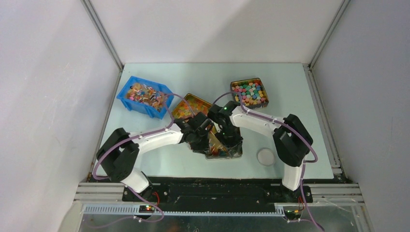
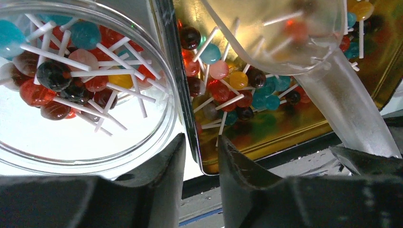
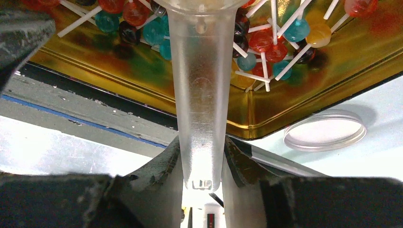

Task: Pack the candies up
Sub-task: Scoop the fake candies from the storage box.

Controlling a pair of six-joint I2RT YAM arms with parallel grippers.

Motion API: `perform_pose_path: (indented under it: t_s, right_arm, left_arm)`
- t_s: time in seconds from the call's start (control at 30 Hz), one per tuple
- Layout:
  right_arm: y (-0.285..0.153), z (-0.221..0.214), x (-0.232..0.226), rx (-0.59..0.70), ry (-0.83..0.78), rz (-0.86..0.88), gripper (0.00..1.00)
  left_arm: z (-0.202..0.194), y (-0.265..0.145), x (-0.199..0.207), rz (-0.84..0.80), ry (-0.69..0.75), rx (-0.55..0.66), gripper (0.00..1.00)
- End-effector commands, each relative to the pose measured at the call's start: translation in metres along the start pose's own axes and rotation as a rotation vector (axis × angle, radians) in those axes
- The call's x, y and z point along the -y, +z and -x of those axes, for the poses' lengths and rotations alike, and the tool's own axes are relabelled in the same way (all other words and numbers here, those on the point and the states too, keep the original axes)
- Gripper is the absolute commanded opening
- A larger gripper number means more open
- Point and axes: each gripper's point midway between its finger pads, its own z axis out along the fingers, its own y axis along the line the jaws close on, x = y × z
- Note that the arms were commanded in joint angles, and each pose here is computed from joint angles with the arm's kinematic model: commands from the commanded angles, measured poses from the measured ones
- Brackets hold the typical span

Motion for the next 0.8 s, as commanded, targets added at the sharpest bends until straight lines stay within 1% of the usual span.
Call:
perform_pose_path:
  t_s: [0.0,0.13,0.2,0.3,0.33,0.5,0.67,0.77]
  right_arm:
    - [-0.004,0.007,-0.003,0.062,-0.013,-0.007,0.0]
    - [-0.009,0.005,-0.006,0.077,-0.012,0.008,0.0]
    - [-0.012,0.003,-0.007,0.085,-0.012,0.013,0.0]
    - [-0.013,0.0,-0.007,0.092,-0.007,0.015,0.0]
    - [-0.013,-0.003,-0.006,0.095,-0.006,0.016,0.0]
    - [-0.012,-0.012,-0.005,0.107,-0.004,0.01,0.0]
    - [-0.006,-0.017,-0.004,0.113,-0.006,-0.002,0.0]
    - [-0.006,-0.018,-0.005,0.118,-0.011,-0.007,0.0]
  left_arm:
    - [0.018,-0.027,0.027,-0.096,0.022,0.077,0.41]
    - [0.018,-0.042,0.032,-0.136,0.007,0.089,0.5]
    - [0.018,-0.049,0.032,-0.159,-0.014,0.096,0.52]
    - [0.023,-0.064,0.03,-0.213,-0.062,0.13,0.54]
    - [0.021,-0.063,0.026,-0.217,-0.075,0.125,0.54]
    - [0.03,-0.083,0.011,-0.297,-0.174,0.177,0.58]
    - [0.041,-0.099,-0.007,-0.347,-0.255,0.236,0.6]
    - [0.041,-0.102,-0.018,-0.353,-0.285,0.245,0.6]
